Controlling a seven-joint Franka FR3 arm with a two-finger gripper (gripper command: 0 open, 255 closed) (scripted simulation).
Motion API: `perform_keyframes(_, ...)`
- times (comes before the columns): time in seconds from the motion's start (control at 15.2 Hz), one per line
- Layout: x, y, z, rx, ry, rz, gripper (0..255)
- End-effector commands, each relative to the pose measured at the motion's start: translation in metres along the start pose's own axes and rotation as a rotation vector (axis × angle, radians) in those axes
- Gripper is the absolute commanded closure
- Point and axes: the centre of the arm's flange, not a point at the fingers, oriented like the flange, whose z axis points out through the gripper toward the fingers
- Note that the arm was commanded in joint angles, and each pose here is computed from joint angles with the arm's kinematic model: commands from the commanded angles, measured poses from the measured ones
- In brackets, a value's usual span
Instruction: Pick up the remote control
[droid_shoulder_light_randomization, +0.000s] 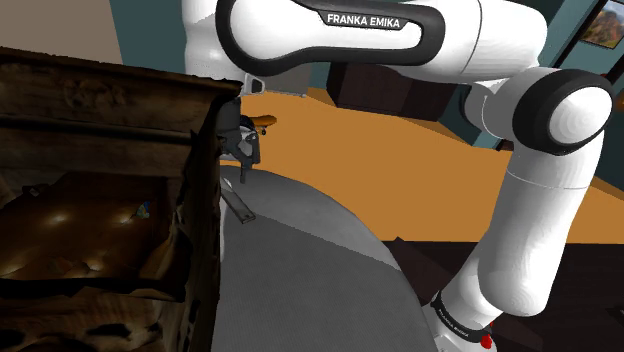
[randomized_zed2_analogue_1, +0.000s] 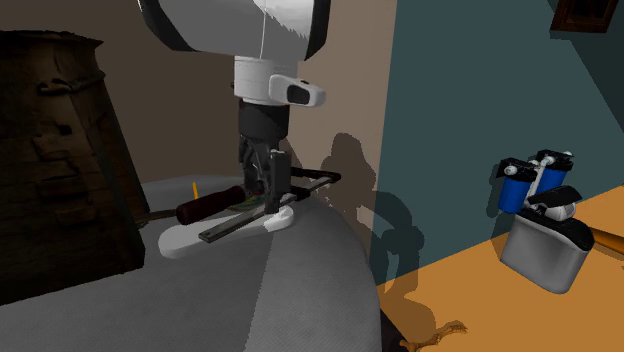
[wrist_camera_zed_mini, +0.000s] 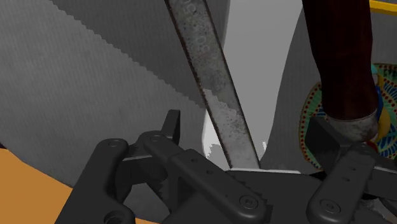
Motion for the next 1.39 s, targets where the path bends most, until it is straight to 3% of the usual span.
perform_keyframes(0.0,0.002,-0.004,0.008,0.002,-0.003,0.007,0)
perform_keyframes(0.46,0.006,-0.003,0.038,0.002,-0.003,0.007,0)
perform_keyframes(0.53,0.006,-0.003,0.037,0.002,-0.003,0.007,255)
perform_keyframes(1.12,0.006,-0.003,0.038,0.002,-0.003,0.007,255)
perform_keyframes(1.32,0.004,-0.003,0.022,0.002,-0.003,0.007,255)
